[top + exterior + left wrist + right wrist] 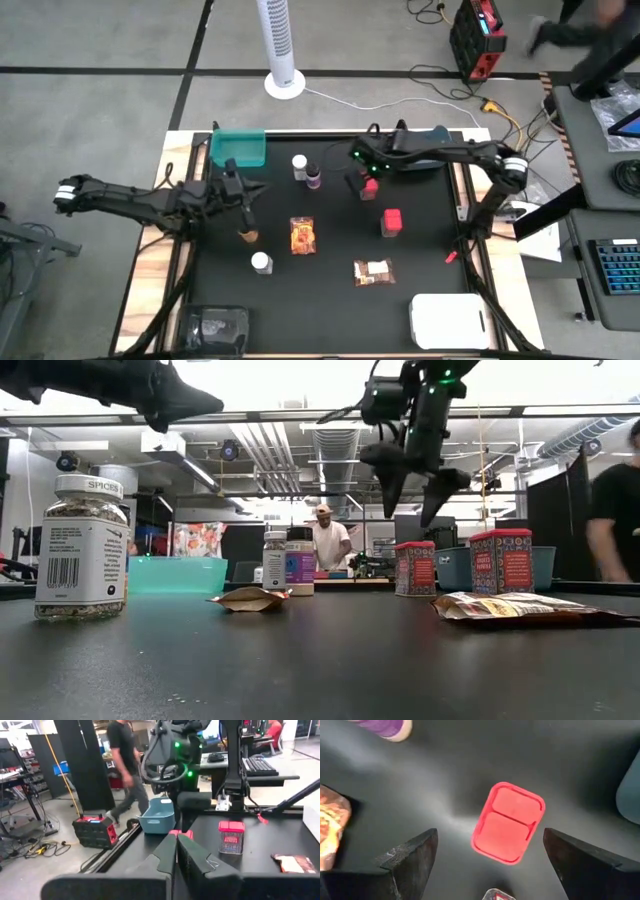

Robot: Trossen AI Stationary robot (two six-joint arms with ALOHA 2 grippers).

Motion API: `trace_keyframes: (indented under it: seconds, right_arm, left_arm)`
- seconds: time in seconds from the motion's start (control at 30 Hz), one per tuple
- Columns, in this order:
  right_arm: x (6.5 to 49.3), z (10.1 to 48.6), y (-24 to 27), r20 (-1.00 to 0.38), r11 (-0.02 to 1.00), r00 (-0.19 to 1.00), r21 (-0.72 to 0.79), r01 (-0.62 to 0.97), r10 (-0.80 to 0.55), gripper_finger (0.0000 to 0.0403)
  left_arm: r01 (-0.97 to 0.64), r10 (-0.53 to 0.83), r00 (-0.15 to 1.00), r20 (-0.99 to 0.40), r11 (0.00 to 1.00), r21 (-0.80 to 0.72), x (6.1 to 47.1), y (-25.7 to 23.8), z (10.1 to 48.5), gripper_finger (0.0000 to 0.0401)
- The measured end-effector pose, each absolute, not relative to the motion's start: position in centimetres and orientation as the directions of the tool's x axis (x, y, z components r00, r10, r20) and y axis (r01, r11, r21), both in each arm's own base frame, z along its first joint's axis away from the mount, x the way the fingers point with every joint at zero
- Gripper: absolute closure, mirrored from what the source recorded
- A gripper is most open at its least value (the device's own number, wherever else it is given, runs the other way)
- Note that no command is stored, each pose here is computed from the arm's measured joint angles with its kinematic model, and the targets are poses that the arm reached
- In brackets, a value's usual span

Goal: Sort spices by type
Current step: Put the top red seasoning can into the dark blue bin

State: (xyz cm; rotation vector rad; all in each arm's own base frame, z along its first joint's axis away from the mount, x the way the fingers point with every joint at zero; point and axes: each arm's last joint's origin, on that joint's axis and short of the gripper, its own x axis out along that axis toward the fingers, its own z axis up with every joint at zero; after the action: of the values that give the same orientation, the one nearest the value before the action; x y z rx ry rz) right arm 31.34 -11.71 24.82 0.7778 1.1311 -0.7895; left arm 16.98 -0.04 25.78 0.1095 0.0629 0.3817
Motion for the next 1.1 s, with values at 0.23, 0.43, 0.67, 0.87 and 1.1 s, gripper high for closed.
trace_keyframes:
  seconds: [0.23, 0.43, 0.67, 0.87, 1.1]
  right_arm:
    - [31.6, 23.6, -12.1, -0.974, 0.468, 0.175, 0.088, 0.879, -0.145, 0.0048]
    - [31.6, 22.7, -12.3, -0.980, 0.446, 0.110, 0.024, 0.895, -0.168, 0.0048]
    - [32.3, 20.5, -12.6, -0.987, 0.449, 0.041, -0.032, 0.893, -0.152, 0.0048]
    - [32.7, 18.8, -12.7, -0.991, 0.462, -0.002, -0.066, 0.885, -0.137, 0.0056]
    - [32.9, 18.5, -12.8, -0.992, 0.449, -0.009, -0.066, 0.891, -0.129, 0.0132]
  left_arm:
    - [-0.366, 0.375, 0.925, -0.067, 0.923, 0.116, 16.9, 0.0, 24.8, 0.0401]
    - [-0.366, 0.375, 0.925, -0.061, 0.923, 0.116, 16.8, 0.0, 24.9, 0.0401]
    - [-0.365, 0.374, 0.925, -0.061, 0.923, 0.121, 16.8, 0.0, 24.9, 0.0401]
    - [-0.365, 0.374, 0.925, -0.060, 0.923, 0.123, 16.9, 0.0, 24.9, 0.0401]
    - [-0.365, 0.374, 0.925, -0.063, 0.923, 0.124, 16.9, 0.0, 24.9, 0.0401]
